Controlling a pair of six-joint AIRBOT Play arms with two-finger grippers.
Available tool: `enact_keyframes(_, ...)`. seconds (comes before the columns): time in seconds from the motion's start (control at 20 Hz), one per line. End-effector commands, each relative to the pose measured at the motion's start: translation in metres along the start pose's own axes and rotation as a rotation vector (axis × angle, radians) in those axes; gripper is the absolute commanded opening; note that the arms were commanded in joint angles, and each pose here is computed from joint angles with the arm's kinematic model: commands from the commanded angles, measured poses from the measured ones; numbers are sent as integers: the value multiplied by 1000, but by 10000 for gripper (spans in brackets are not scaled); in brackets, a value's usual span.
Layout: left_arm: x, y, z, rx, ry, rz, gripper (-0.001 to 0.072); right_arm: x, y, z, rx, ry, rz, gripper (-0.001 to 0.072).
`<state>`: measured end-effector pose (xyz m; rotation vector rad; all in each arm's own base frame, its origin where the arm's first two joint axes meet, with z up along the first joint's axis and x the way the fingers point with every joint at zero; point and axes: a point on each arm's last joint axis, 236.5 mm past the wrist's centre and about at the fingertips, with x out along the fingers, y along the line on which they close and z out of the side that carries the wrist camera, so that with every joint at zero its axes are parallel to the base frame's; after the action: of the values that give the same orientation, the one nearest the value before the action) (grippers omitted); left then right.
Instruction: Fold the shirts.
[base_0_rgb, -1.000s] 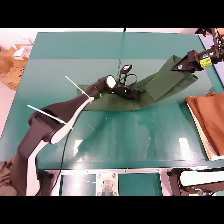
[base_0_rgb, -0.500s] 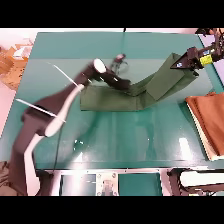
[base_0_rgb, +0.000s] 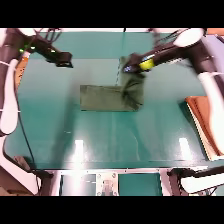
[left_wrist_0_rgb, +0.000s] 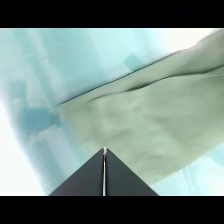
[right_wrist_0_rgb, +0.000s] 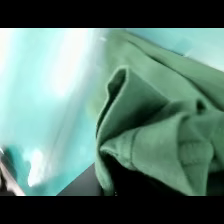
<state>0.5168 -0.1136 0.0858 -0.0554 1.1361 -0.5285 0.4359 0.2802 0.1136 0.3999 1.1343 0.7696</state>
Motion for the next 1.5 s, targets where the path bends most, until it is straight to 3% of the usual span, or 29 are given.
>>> enact_keyframes(0.0,-39,51,-10,-82,-23,66,27,131,49,-10,28,-97,61,22)
enact_keyframes(0.05,-40,57,-13,-95,-19,70,28,171,65,-19,47,-126,90,79)
enact_keyframes(0.1,-41,63,-17,-96,-12,71,28,199,80,-35,66,-118,119,349)
enact_keyframes(0.15,-41,67,-21,-84,-3,73,28,213,91,-50,56,-83,133,559)
enact_keyframes(0.4,-43,74,-28,-61,22,84,28,120,59,-24,-43,36,107,556)
enact_keyframes(0.7,-43,74,-28,-61,19,84,28,-14,-119,-4,218,54,-103,556)
enact_keyframes(0.95,-43,75,-28,-61,20,85,28,12,-206,-62,477,76,-148,556)
enact_keyframes(1.3,-43,78,-29,-61,26,98,28,112,-161,-93,525,187,85,549)
enact_keyframes(1.35,-43,79,-30,-61,29,103,28,117,-152,-90,514,178,114,434)
enact_keyframes(1.4,-43,80,-31,-60,33,108,28,118,-142,-82,495,158,150,91)
enact_keyframes(1.45,-43,81,-32,-60,35,110,28,115,-130,-70,478,136,188,21)
